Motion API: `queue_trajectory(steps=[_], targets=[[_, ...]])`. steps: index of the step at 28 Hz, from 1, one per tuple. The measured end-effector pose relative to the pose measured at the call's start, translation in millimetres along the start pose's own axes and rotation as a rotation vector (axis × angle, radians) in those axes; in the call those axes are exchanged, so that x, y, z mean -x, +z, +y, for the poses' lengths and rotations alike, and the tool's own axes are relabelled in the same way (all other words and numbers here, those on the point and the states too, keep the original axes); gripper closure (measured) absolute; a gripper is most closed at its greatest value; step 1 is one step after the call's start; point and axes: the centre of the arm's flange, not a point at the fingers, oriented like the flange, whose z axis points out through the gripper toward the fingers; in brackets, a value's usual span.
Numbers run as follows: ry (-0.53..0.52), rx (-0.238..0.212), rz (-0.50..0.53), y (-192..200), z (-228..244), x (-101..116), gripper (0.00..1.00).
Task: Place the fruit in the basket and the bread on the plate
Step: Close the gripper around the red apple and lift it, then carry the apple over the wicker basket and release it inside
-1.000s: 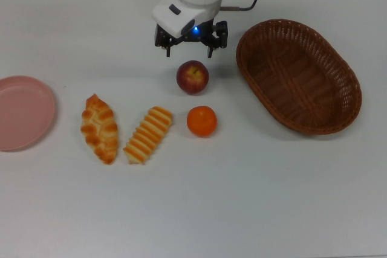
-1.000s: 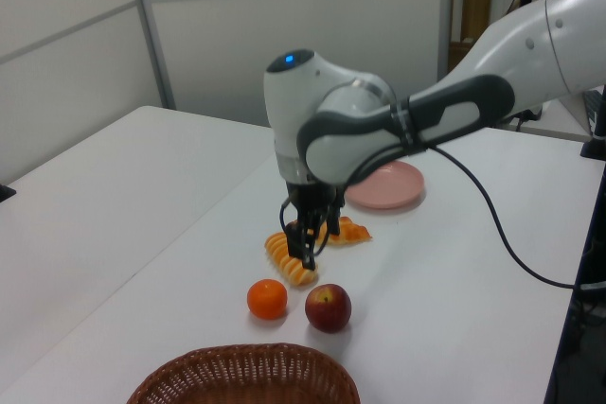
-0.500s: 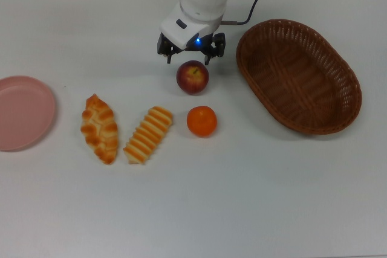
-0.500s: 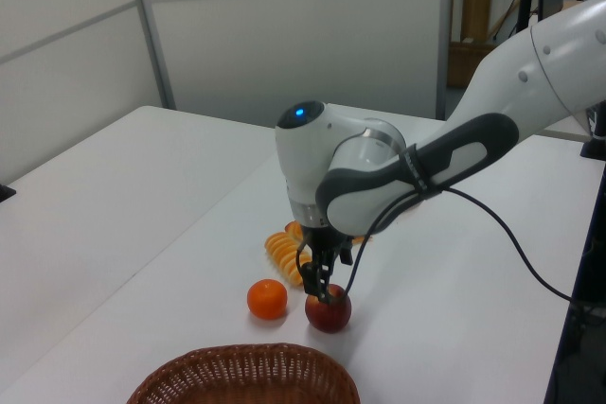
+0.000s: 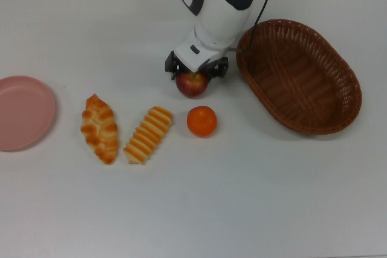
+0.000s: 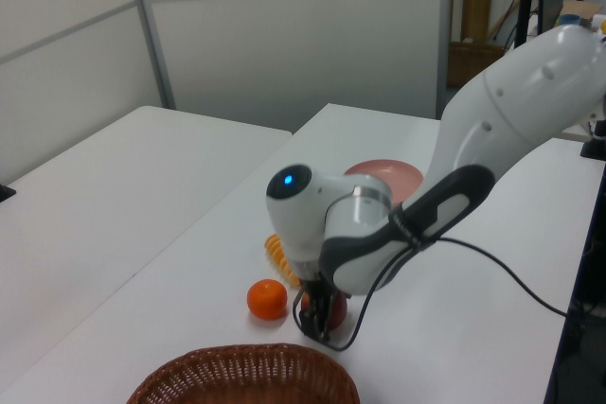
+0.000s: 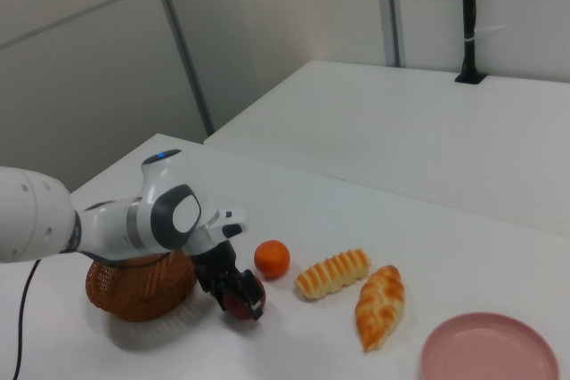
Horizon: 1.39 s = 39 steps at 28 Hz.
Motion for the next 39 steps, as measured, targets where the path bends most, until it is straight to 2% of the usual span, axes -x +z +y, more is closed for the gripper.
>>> queue_trajectory(steps=[6,8,11,19,26,33,39], targets=[[0.013,0.021,0.015,-1.2,-3.3,-1.5,0.00],[0.012,0.024,0.017,-1.2,-3.2,-1.7,0.09],[0.014,0.025,0.019,-1.3,-3.2,-2.2,0.12],[0.025,0.019,0.041,-9.7,-5.0,-6.0,0.12],[0.048,-0.018,0.079,-74.2,-12.5,-6.4,0.12],[-0.016,-0.055,0.079,-155.2,-72.4,14.9,0.12],[-0.073,-0.057,0.074,-164.5,-121.6,35.6,0.12]])
